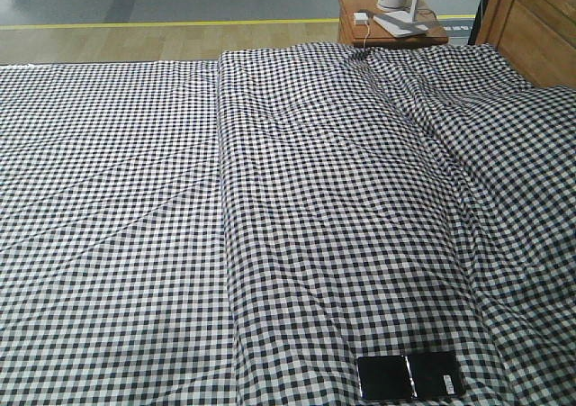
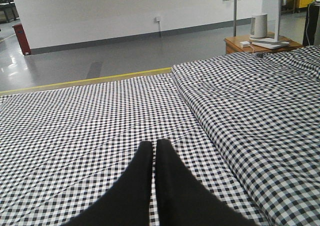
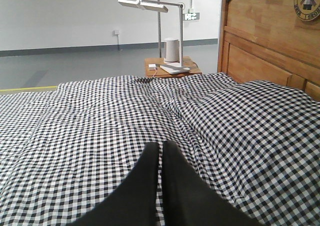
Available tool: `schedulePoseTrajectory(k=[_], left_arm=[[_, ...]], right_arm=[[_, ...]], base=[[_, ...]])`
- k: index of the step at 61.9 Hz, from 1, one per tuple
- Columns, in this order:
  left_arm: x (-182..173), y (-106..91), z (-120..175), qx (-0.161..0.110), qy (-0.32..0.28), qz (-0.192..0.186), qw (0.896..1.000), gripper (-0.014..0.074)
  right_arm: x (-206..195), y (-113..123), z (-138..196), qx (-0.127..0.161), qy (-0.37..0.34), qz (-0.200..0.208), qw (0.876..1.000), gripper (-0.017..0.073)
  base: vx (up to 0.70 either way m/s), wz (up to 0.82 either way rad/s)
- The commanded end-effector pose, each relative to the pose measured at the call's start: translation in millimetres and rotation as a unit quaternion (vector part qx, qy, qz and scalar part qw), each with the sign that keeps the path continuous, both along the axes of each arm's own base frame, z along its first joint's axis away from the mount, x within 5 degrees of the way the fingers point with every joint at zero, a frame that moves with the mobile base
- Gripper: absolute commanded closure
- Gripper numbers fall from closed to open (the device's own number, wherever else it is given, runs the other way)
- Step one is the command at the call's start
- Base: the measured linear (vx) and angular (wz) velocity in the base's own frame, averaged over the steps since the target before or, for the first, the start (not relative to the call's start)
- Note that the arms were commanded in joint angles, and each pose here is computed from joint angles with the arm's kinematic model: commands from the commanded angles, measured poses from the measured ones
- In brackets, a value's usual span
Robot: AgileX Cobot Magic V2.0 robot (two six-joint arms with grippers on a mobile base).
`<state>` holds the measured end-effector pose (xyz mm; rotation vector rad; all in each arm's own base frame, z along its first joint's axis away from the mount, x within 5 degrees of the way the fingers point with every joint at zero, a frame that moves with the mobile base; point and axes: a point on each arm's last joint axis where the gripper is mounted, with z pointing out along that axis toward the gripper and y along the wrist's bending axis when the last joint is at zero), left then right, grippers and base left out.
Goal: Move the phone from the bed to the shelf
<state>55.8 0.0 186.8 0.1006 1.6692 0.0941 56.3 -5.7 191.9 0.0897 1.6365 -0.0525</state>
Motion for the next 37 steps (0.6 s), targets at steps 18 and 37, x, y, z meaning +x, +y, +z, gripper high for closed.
schedulePoseTrajectory(k=[18, 37], left_arm=[[-0.9, -0.1, 15.1, -0.007, -0.052, 0.0, 0.999, 0.0592], [-0.9, -0.1, 15.1, -0.007, -0.052, 0.0, 0.999, 0.0592]], right_arm=[[-0.5, 0.8, 6.1, -0.011, -0.041, 0.004, 0.999, 0.0564], [-0.5, 0.8, 6.1, -0.011, -0.041, 0.004, 0.999, 0.0564]], base=[[0.0, 0.0], [0.0, 0.0]])
